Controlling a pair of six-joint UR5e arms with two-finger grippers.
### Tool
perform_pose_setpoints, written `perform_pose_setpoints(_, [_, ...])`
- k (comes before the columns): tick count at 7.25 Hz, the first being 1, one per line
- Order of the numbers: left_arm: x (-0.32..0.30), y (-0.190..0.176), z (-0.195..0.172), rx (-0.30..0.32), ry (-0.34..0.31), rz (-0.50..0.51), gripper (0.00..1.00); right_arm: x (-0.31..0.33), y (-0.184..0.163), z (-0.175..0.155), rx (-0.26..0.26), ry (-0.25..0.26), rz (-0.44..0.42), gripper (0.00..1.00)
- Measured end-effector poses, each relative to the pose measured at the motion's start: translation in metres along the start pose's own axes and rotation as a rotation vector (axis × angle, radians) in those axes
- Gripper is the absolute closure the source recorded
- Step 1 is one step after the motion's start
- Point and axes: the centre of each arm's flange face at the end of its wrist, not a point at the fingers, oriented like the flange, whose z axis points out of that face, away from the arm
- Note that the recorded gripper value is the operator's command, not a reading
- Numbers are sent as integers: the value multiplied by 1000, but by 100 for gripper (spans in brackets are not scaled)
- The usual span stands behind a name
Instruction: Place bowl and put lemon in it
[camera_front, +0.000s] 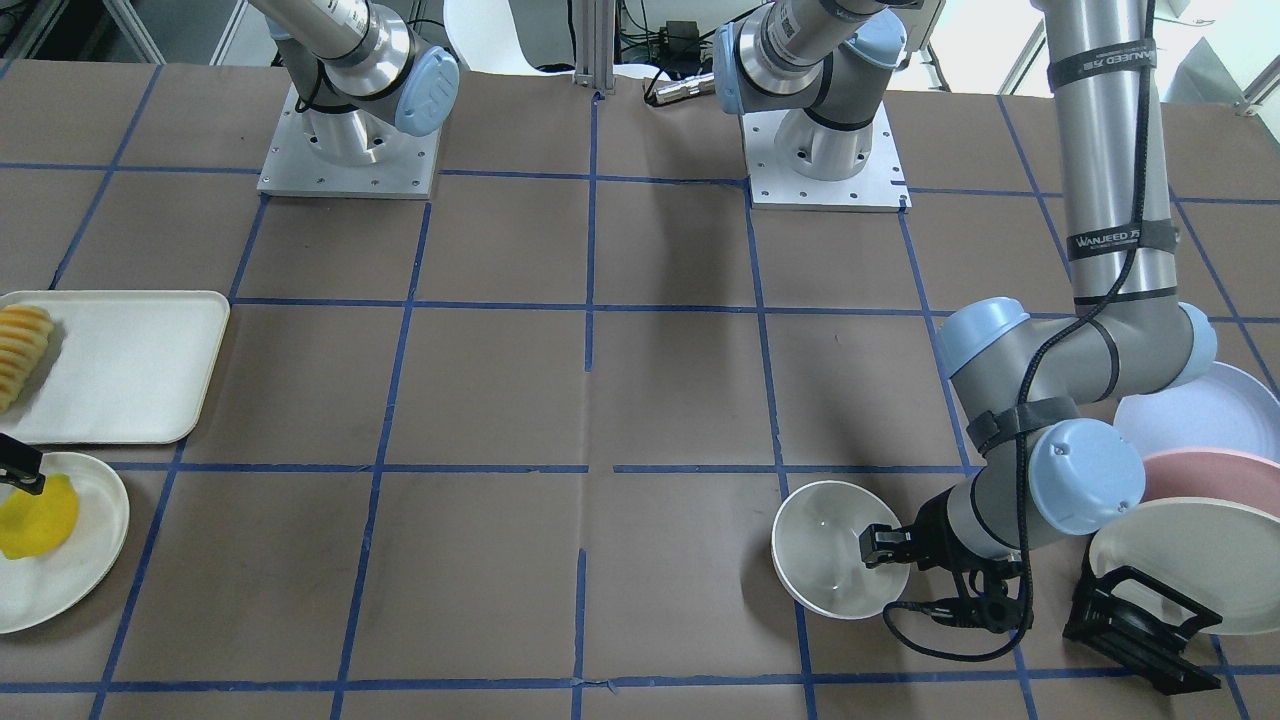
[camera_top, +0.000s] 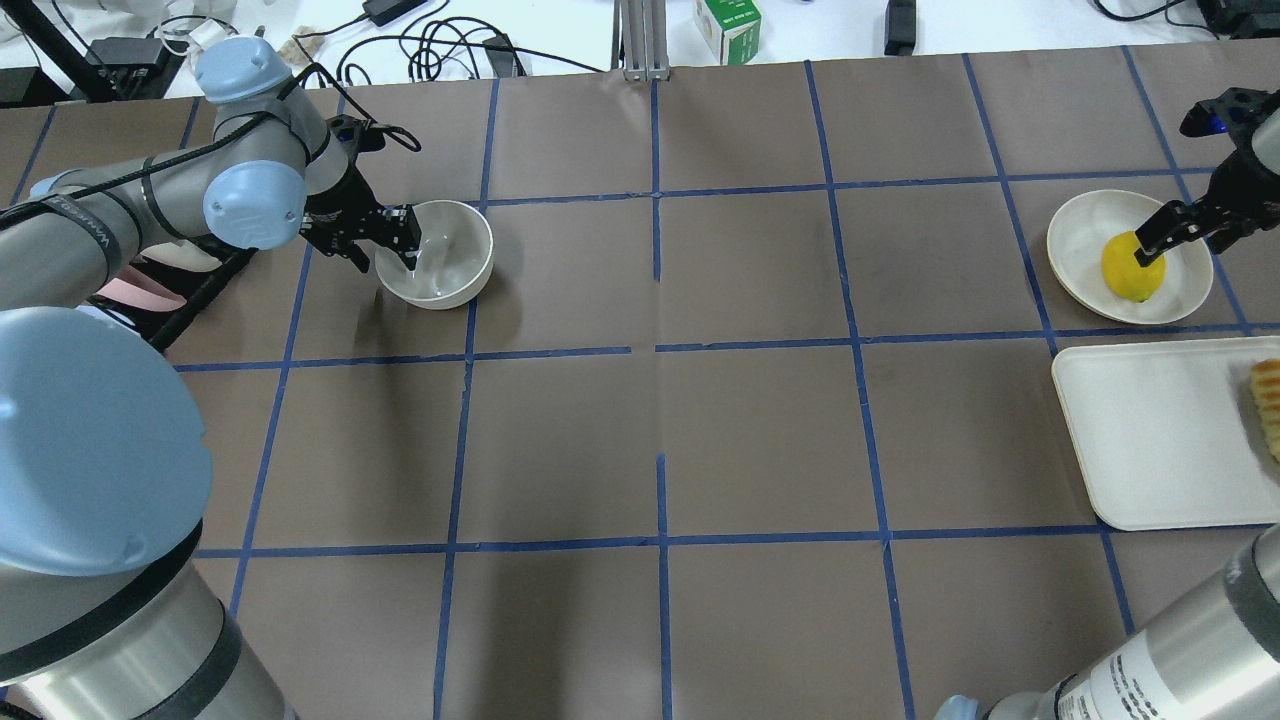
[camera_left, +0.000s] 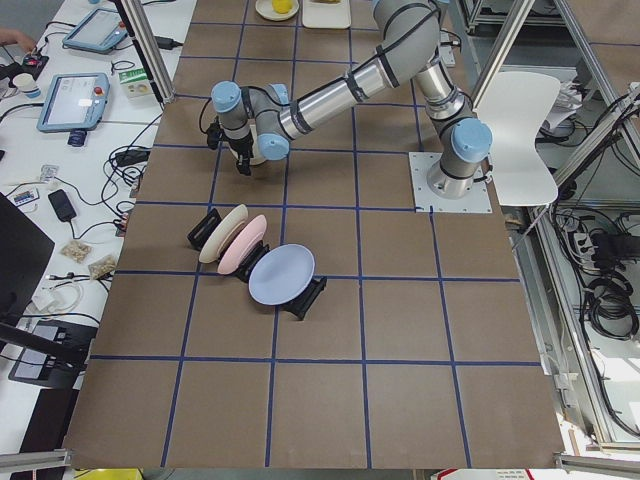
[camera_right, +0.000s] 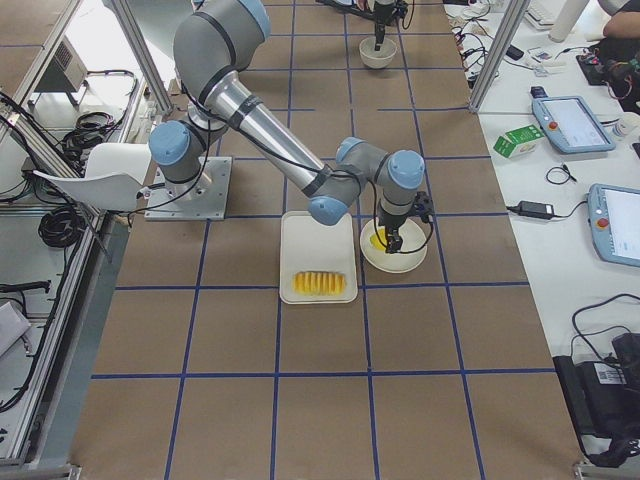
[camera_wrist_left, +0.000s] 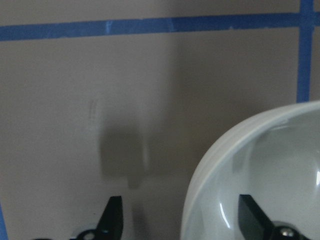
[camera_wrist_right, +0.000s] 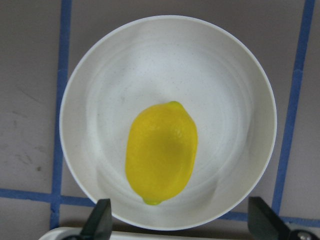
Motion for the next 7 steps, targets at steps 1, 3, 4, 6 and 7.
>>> perform_pose_setpoints(1, [0,0,-1,5,20,-4,100,0,-1,10,-1,-18,-3,2])
perform_pose_setpoints(3, [7,2,-9,10,31,2,100,-2,-5,25,8,-62,-3,4])
perform_pose_setpoints(4, [14,3,-20,5,36,4,100,-2,-6,30,10,-74,-3,24])
perform_pose_setpoints(6, [64,14,-46,1,120,11,100,-2,-7,40,5,-89,-2,82])
perform_pose_setpoints(7, [118,25,-50,-10,148,21,100,-2,-8,41,4,-91,-1,89])
